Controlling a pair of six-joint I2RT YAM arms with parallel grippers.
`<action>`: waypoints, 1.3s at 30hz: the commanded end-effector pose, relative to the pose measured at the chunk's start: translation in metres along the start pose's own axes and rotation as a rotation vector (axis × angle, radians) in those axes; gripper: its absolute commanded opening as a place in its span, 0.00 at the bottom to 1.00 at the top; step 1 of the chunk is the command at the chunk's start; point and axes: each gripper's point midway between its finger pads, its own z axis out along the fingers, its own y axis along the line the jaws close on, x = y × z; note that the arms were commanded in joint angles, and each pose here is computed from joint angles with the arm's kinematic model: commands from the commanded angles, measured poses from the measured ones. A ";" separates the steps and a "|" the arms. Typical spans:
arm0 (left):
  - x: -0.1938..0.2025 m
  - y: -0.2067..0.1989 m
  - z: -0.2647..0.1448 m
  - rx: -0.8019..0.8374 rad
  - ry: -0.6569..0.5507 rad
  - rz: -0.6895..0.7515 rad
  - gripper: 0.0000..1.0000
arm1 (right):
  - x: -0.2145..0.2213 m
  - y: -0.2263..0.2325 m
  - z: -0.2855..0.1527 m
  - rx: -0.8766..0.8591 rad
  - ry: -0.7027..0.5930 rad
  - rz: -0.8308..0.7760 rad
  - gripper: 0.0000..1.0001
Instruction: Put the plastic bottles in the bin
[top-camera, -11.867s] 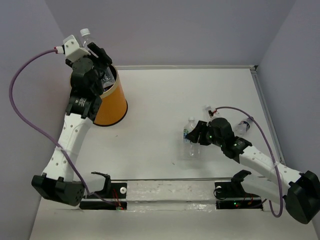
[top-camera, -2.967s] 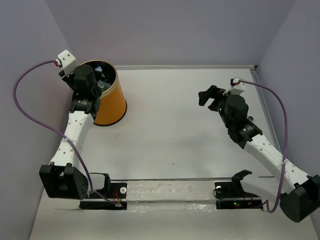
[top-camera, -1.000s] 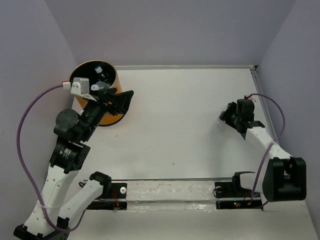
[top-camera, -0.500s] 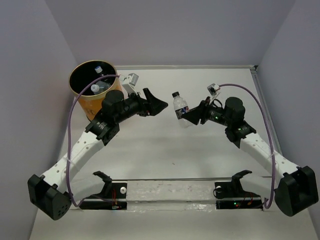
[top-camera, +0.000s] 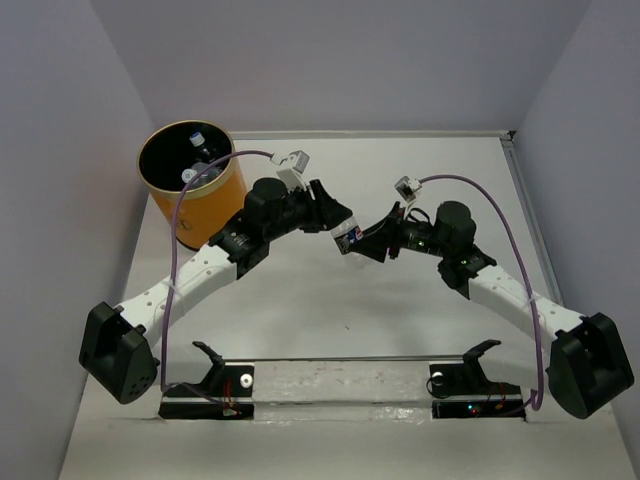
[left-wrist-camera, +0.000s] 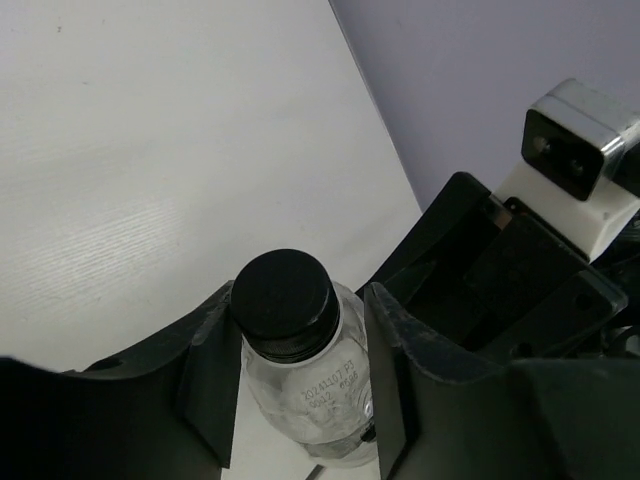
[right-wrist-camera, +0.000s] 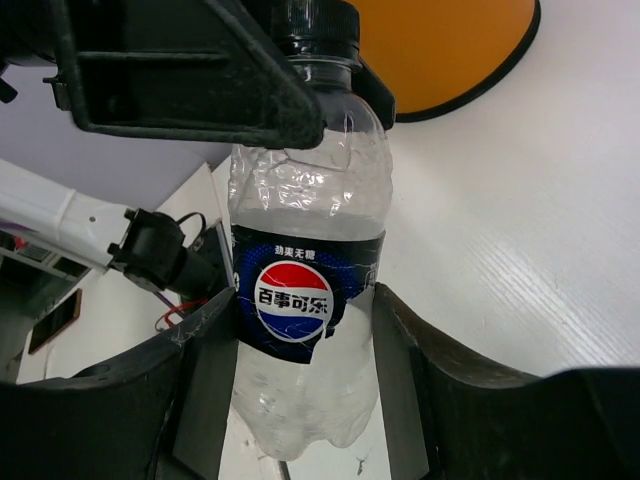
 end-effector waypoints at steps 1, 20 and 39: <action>-0.040 -0.024 -0.006 0.046 -0.133 0.031 0.28 | -0.018 0.024 0.000 -0.090 -0.064 -0.089 0.29; -0.269 -0.013 -0.152 -0.384 -0.767 0.162 0.00 | -0.024 0.044 -0.029 -0.054 -0.170 -0.109 1.00; -0.308 0.192 -0.286 -1.453 -1.109 0.169 0.00 | -0.013 0.026 -0.036 0.045 -0.180 -0.116 1.00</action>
